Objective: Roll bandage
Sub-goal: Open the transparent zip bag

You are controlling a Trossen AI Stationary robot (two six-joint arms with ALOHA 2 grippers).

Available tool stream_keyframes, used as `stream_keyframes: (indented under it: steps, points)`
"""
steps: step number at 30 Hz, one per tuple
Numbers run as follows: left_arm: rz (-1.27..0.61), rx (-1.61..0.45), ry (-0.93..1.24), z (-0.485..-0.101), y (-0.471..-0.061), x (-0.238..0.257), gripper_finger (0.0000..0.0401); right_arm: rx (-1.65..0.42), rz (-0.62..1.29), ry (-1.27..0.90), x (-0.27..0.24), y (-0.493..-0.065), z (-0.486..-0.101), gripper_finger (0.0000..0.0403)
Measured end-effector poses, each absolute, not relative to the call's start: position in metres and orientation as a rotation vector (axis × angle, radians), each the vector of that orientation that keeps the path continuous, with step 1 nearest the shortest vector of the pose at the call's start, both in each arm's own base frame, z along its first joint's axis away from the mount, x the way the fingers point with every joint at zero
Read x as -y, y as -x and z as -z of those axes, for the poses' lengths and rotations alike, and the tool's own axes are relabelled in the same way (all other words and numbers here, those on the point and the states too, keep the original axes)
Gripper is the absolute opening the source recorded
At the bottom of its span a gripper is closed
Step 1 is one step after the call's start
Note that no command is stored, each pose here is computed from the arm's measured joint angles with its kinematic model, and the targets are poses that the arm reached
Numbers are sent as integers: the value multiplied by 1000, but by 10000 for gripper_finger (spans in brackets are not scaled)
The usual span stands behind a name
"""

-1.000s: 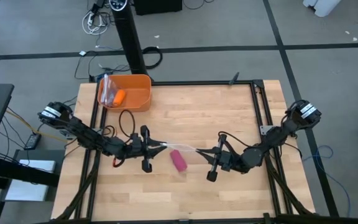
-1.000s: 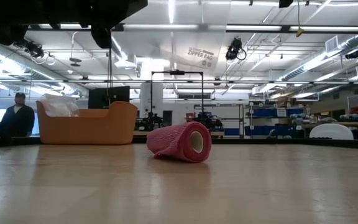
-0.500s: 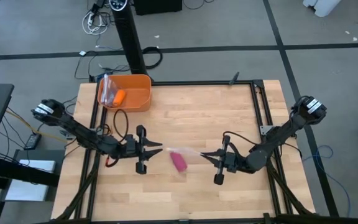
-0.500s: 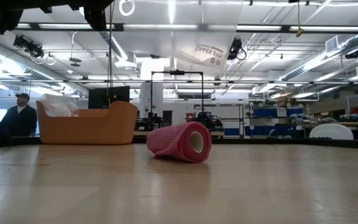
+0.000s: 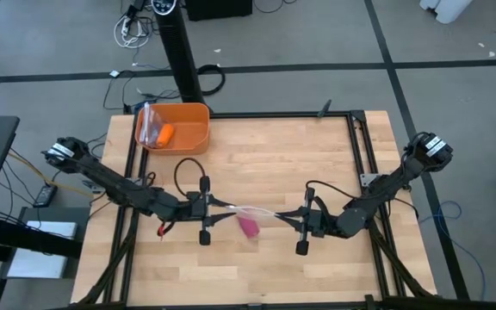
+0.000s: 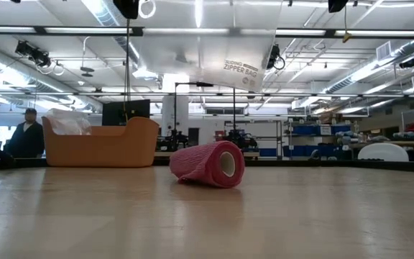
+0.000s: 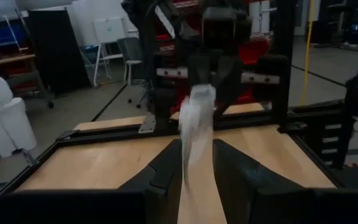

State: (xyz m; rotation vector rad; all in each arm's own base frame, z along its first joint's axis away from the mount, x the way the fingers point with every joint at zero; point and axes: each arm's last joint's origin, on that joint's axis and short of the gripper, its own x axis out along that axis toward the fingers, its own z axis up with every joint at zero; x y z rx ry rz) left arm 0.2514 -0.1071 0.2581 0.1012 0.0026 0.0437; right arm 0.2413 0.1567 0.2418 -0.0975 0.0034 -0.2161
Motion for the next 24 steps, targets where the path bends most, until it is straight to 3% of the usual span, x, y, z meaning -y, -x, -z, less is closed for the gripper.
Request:
stream_keyframes:
  steps: [16, 24]
  points:
    - [-41, -78, -138, -270, -240, 111, 90, -7, 216, 102, -157, -241, -241, 0]
    - [-40, -88, -146, -269, -239, 111, 30, -9, 215, 104, -157, -241, -241, 0]
